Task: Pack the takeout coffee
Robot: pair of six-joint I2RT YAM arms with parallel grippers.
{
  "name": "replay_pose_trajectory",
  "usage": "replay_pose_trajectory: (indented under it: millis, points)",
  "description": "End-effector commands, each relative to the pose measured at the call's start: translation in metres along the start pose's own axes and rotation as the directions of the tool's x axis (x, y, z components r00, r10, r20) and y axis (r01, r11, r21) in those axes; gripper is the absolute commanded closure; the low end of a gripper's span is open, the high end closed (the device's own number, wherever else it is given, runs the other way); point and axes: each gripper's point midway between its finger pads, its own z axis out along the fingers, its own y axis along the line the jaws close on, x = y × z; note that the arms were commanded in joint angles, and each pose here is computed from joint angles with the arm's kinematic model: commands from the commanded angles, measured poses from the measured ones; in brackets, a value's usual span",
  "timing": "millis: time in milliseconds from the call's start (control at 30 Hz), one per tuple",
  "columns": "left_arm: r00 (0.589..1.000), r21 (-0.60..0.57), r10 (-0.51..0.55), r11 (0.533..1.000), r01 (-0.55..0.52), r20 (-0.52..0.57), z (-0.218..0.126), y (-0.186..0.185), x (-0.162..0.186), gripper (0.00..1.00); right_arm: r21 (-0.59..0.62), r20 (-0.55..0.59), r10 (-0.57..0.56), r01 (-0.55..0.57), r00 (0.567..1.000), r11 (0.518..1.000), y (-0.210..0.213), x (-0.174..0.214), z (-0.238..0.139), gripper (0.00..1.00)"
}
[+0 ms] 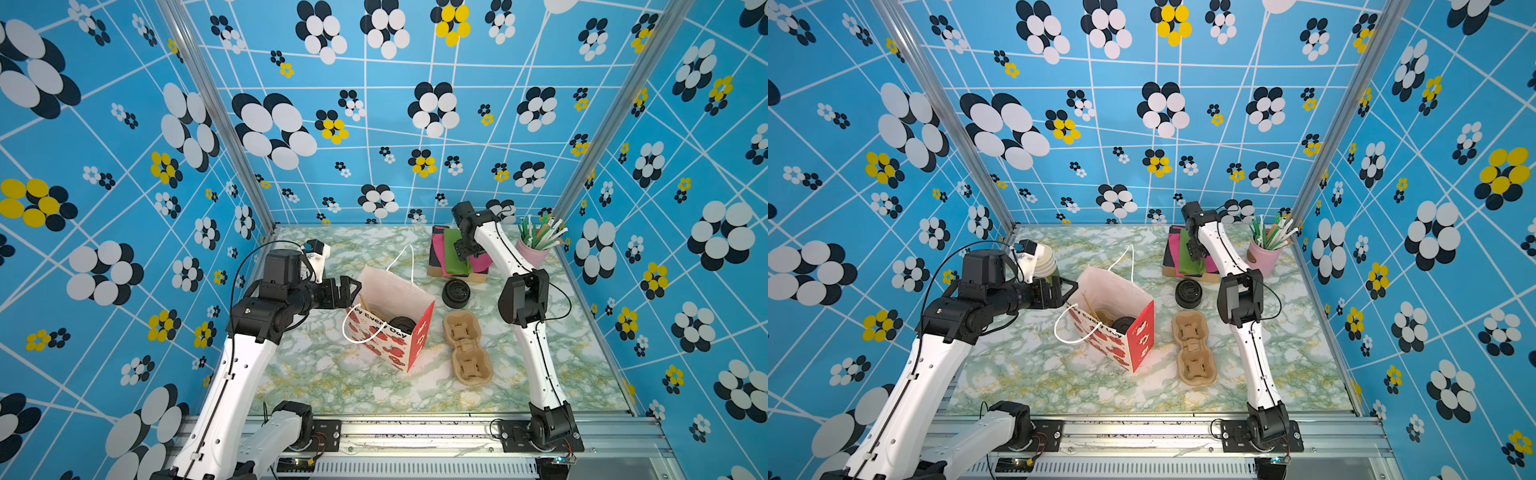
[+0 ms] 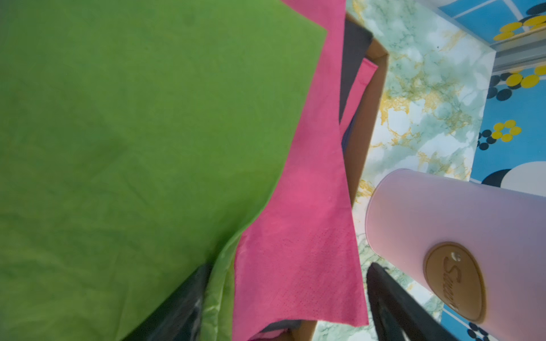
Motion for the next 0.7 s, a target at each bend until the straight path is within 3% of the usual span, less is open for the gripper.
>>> replay_pose_trajectory:
  millis: [0, 133, 200, 467, 667]
  points:
    - [1.000, 0.004, -0.001, 1.000, 0.001, 0.014, -0.003, 0.000, -0.001, 0.00, 0.023, -0.008, -0.043, 0.043, 0.999, 0.999, 0.005, 0.001, -0.001, 0.11]
    - [1.000, 0.004, -0.001, 1.000, 0.000, 0.015, -0.003, 0.000, -0.001, 0.00, 0.011, 0.005, -0.036, 0.036, 0.999, 0.999, 0.005, -0.001, -0.006, 0.07]
    - [1.000, 0.004, -0.001, 1.000, 0.001, 0.015, -0.003, 0.000, -0.001, 0.00, -0.036, 0.021, -0.019, 0.020, 1.000, 0.999, 0.008, -0.004, -0.013, 0.01]
    - [1.000, 0.006, -0.004, 1.000, 0.004, 0.015, -0.002, -0.001, -0.002, 0.00, -0.249, 0.096, 0.070, -0.044, 0.993, 0.968, 0.028, -0.021, -0.048, 0.01]
    - [1.000, 0.007, -0.001, 1.000, 0.001, 0.015, -0.002, -0.001, -0.001, 0.00, -0.349, 0.082, 0.107, -0.072, 0.991, 0.934, 0.042, -0.022, -0.052, 0.01]
